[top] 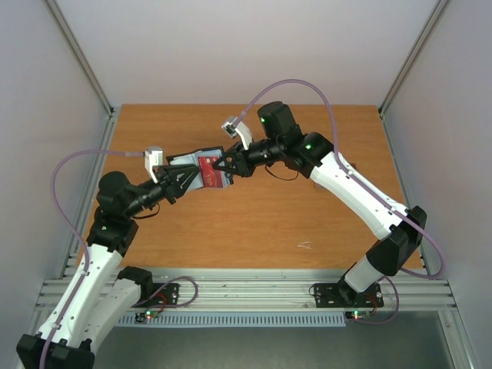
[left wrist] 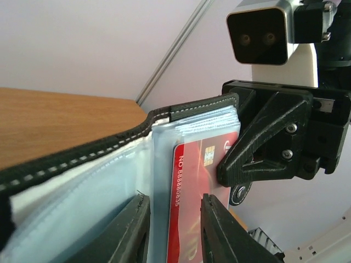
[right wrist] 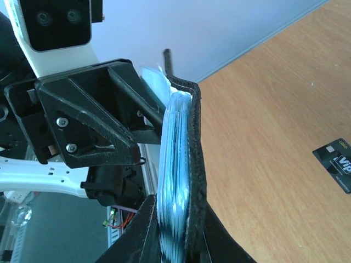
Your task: Take the credit cards out of the card holder
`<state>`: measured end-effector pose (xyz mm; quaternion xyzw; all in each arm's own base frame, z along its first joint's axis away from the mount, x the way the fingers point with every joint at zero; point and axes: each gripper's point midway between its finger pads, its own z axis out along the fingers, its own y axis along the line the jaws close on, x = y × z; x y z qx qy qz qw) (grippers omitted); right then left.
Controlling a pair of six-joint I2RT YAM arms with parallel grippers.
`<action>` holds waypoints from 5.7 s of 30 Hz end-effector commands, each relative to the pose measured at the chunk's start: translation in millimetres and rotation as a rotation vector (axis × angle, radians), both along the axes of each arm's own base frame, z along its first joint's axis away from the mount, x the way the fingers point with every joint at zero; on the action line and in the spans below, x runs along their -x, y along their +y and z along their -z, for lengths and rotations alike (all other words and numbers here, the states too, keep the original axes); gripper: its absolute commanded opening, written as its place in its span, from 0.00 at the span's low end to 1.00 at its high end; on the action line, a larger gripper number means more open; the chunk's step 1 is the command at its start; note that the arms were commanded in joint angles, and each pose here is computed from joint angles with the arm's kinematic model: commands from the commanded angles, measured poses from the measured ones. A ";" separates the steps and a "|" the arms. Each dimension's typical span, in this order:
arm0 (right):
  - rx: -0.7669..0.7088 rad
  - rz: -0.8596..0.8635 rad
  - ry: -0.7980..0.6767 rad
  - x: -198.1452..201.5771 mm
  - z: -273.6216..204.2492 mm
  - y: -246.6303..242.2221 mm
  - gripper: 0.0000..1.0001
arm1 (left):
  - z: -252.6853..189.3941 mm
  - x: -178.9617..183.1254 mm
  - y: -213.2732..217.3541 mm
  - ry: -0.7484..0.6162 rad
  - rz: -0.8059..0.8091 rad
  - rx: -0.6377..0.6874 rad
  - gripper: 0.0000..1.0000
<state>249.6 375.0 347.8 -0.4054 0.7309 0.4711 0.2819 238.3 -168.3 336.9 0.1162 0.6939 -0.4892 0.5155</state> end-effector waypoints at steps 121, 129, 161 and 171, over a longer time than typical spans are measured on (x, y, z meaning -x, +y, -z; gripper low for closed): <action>-0.082 0.507 0.283 -111.5 7.0 -116.5 0.01 | 173.7 -115.8 163.7 0.722 -0.909 0.402 0.00; -0.012 0.491 0.284 -127.5 8.6 -111.5 0.01 | 229.6 -131.5 193.6 0.847 -1.050 0.410 0.00; 0.039 0.454 0.272 -156.0 9.5 -115.5 0.01 | 333.5 -128.9 177.4 1.242 -1.292 0.450 0.00; 0.041 0.455 0.259 -158.8 3.9 -120.9 0.01 | 337.5 -132.1 158.5 1.282 -1.313 0.498 0.00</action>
